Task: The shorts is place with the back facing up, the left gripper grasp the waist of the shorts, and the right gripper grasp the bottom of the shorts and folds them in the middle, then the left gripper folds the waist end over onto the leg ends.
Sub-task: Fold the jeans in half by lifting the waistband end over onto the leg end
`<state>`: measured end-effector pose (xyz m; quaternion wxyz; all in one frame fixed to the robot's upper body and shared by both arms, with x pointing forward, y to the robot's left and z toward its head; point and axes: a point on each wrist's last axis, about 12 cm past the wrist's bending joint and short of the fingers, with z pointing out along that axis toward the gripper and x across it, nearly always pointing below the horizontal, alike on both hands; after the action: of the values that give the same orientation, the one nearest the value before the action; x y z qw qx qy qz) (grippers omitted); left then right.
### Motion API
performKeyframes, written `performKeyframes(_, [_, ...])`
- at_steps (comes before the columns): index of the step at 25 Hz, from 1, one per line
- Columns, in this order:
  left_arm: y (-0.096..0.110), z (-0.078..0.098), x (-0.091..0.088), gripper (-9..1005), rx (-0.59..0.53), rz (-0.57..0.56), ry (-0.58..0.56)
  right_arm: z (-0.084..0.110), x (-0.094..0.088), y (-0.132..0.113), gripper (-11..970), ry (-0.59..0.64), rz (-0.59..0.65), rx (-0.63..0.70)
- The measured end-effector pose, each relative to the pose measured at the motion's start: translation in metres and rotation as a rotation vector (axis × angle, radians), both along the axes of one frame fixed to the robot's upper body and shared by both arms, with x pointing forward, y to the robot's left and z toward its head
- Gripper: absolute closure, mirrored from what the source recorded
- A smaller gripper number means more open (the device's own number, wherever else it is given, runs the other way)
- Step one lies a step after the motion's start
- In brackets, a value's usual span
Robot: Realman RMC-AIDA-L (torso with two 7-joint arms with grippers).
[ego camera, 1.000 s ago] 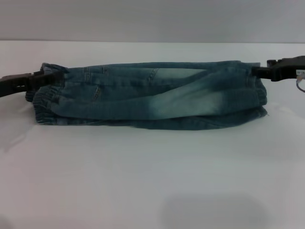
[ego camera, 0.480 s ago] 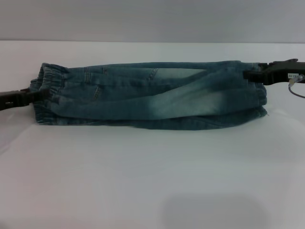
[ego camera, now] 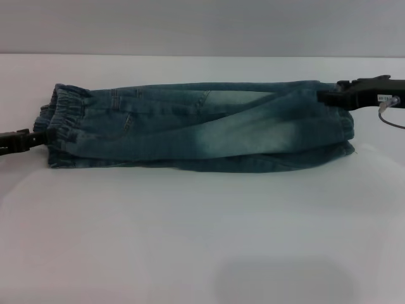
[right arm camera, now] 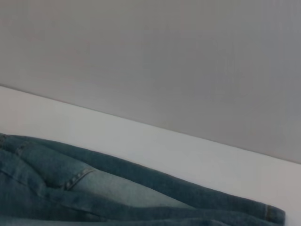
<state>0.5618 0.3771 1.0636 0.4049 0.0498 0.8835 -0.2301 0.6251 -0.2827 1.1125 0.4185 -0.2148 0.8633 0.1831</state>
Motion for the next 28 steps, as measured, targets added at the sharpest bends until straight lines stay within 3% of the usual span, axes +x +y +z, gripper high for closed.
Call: performKeyframes(28, [-0.036,0.006,0.023,352,0.015,-0.087,0.038,-0.004,0.0,-0.007,426,-0.006,-0.04,-0.001])
